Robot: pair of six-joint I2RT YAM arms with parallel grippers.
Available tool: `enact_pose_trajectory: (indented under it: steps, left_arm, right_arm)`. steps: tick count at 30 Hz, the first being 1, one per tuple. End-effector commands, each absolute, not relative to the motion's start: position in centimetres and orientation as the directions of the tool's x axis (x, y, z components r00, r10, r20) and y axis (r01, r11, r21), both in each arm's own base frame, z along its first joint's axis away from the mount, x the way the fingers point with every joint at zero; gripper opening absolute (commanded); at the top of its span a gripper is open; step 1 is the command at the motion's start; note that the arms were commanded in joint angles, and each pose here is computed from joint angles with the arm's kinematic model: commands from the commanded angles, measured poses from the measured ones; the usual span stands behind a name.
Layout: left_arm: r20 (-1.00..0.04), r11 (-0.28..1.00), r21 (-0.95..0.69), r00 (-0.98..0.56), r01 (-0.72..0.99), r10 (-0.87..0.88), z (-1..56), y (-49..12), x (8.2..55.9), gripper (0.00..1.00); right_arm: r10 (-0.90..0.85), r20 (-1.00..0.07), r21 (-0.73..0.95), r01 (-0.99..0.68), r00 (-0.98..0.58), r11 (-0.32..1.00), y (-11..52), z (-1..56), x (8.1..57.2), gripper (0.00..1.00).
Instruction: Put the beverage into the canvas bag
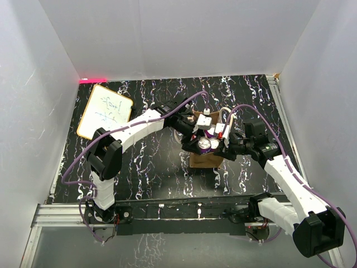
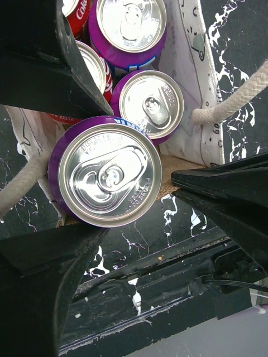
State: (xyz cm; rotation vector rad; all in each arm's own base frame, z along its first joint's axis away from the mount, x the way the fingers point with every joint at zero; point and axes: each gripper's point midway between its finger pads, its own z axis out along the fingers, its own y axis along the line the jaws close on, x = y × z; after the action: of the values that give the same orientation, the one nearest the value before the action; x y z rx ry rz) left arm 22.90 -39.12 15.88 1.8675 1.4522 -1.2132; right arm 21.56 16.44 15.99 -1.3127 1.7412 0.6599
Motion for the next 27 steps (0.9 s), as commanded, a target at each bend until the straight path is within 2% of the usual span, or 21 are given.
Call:
enact_pose_trajectory:
  steps: [1,14,27]
  left_arm:
    - [-0.832,-0.395,-0.315,-0.05,0.863,0.553,15.4,-38.2,18.9,0.41]
    - [-0.797,-0.467,-0.367,-0.013,0.804,0.604,14.1,-37.2,18.3,0.52]
    - [-0.793,-0.485,-0.34,0.032,0.805,0.609,13.4,-37.0,18.6,0.66]
  right_arm:
    - [-0.494,-0.867,-0.118,-0.936,-0.065,0.33,16.5,17.2,22.4,0.08]
    - [-0.497,-0.865,-0.124,-0.931,-0.068,0.343,16.3,17.1,22.5,0.08]
    - [-0.5,-0.863,-0.119,-0.93,-0.076,0.347,16.3,16.8,22.6,0.08]
